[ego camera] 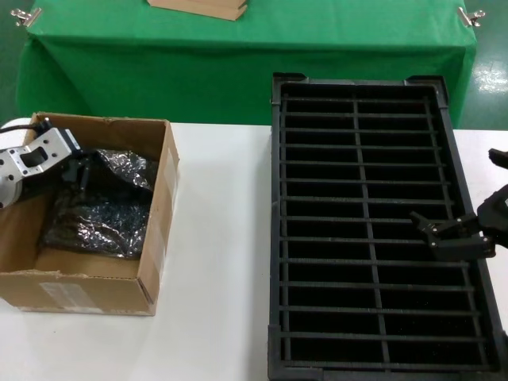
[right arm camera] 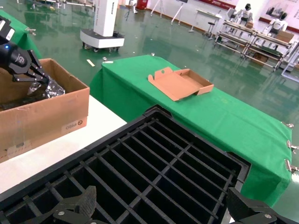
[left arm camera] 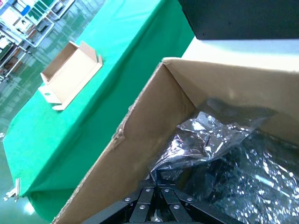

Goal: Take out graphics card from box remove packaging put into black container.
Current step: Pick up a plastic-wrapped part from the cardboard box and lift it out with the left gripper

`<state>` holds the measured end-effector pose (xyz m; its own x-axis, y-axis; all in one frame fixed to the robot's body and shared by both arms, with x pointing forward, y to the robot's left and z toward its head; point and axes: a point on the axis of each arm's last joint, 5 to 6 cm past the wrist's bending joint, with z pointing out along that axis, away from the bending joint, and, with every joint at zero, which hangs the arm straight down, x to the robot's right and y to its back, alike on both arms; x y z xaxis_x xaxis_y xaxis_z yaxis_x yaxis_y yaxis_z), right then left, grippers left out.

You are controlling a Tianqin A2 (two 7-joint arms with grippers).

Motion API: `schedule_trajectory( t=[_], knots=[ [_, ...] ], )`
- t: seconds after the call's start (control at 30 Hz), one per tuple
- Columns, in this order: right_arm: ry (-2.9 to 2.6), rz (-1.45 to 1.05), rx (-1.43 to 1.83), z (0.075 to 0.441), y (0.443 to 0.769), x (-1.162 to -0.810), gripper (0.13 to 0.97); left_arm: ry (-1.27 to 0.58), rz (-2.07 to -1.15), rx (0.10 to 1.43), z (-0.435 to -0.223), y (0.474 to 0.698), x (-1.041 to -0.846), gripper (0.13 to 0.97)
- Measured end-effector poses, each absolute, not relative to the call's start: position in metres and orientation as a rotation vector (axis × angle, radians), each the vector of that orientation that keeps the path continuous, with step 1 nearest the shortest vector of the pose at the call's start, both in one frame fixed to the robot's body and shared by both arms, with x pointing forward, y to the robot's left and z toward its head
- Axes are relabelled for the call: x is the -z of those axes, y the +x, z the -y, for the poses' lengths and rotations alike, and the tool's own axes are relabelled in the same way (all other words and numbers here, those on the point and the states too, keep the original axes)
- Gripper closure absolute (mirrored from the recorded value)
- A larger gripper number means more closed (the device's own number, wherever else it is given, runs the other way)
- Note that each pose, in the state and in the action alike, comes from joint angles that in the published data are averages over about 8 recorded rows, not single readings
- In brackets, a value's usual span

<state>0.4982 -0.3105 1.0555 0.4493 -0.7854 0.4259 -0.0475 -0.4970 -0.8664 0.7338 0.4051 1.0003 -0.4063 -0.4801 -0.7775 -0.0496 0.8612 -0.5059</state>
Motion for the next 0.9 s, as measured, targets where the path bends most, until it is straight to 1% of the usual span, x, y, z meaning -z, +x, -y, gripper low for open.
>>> schedule_trajectory(
  t=[0.17, 0.33, 0.63, 0.77, 0.9],
  knots=[
    [-1.865, -0.704, 1.114, 0.310, 0.498, -1.055, 0.130, -0.399, -1.935, 0.518, -0.405, 0.734, -1.004, 0.958],
    [-1.865, -0.704, 1.114, 0.310, 0.498, -1.055, 0.130, -0.411, -1.924, 0.527, -0.411, 0.732, -1.006, 0.958],
    [-1.865, -0.704, 1.114, 0.310, 0.498, -1.055, 0.130, -0.426, -1.883, 0.572, -0.442, 0.719, -1.017, 0.958],
    [-1.865, -0.704, 1.114, 0.310, 0.498, -1.055, 0.130, -0.416, -1.847, 0.613, -0.454, 0.710, -1.026, 0.958],
    [-1.865, -0.704, 1.114, 0.310, 0.498, -1.055, 0.130, -0.393, -1.805, 0.664, -0.461, 0.699, -1.037, 0.958]
  ],
)
